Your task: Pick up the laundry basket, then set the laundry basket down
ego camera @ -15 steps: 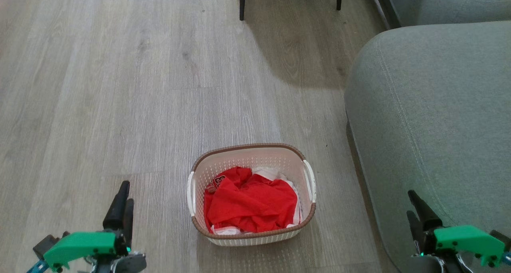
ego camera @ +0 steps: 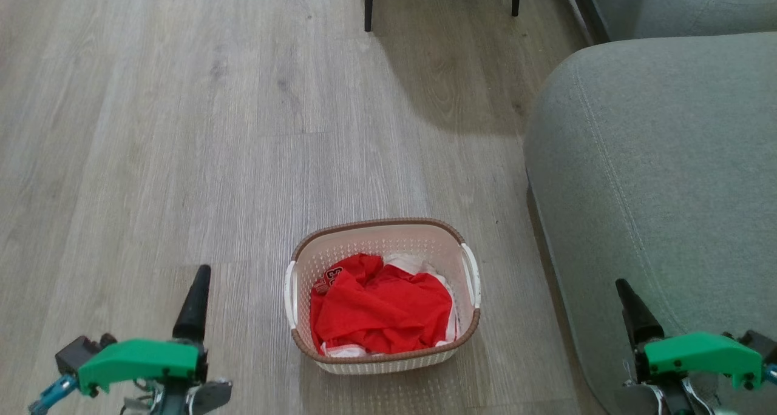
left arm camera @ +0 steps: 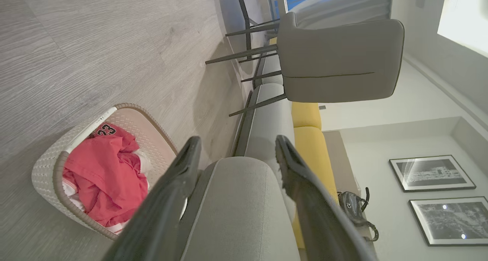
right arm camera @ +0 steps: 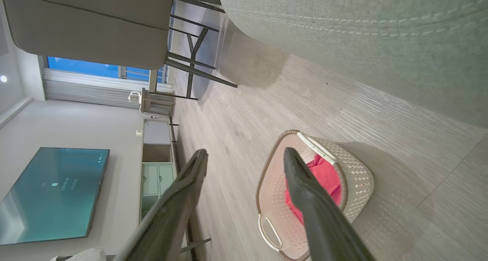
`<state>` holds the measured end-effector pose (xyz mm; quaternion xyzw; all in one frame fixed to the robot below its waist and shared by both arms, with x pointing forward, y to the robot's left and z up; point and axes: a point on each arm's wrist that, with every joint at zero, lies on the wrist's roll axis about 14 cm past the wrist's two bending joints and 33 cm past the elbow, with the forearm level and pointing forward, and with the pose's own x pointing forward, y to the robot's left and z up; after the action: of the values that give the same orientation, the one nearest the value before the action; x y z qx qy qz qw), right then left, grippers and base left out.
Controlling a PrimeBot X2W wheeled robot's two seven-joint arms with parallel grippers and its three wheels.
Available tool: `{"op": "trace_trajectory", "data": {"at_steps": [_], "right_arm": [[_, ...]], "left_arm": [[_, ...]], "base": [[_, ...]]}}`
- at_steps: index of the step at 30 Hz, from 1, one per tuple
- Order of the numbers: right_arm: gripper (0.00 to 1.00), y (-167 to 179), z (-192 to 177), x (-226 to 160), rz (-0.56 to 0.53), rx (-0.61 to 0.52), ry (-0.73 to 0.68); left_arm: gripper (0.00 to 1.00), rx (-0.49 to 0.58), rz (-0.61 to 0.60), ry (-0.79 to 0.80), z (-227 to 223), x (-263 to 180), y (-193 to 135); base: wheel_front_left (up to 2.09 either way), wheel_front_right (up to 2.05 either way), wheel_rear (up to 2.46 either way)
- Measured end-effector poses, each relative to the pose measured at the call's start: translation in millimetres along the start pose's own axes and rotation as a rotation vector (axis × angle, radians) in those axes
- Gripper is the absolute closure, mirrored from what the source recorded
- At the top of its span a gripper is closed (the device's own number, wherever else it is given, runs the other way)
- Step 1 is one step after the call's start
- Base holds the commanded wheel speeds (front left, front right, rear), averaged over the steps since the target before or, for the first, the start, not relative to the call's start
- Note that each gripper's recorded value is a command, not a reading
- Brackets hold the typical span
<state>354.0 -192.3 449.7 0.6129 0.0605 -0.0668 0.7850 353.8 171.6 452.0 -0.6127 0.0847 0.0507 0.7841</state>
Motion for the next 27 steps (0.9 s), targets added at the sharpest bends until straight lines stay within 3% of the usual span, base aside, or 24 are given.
{"op": "trace_trajectory", "data": {"at_steps": [27], "right_arm": [[0.00, 33.2, -22.5, 2.0, 0.122, -0.450, 0.034]], "left_arm": [[0.00, 0.491, -0.042, -0.020, -8.7, 0.9, -19.0]], "base": [[0.00, 0.00, 0.00]]}}
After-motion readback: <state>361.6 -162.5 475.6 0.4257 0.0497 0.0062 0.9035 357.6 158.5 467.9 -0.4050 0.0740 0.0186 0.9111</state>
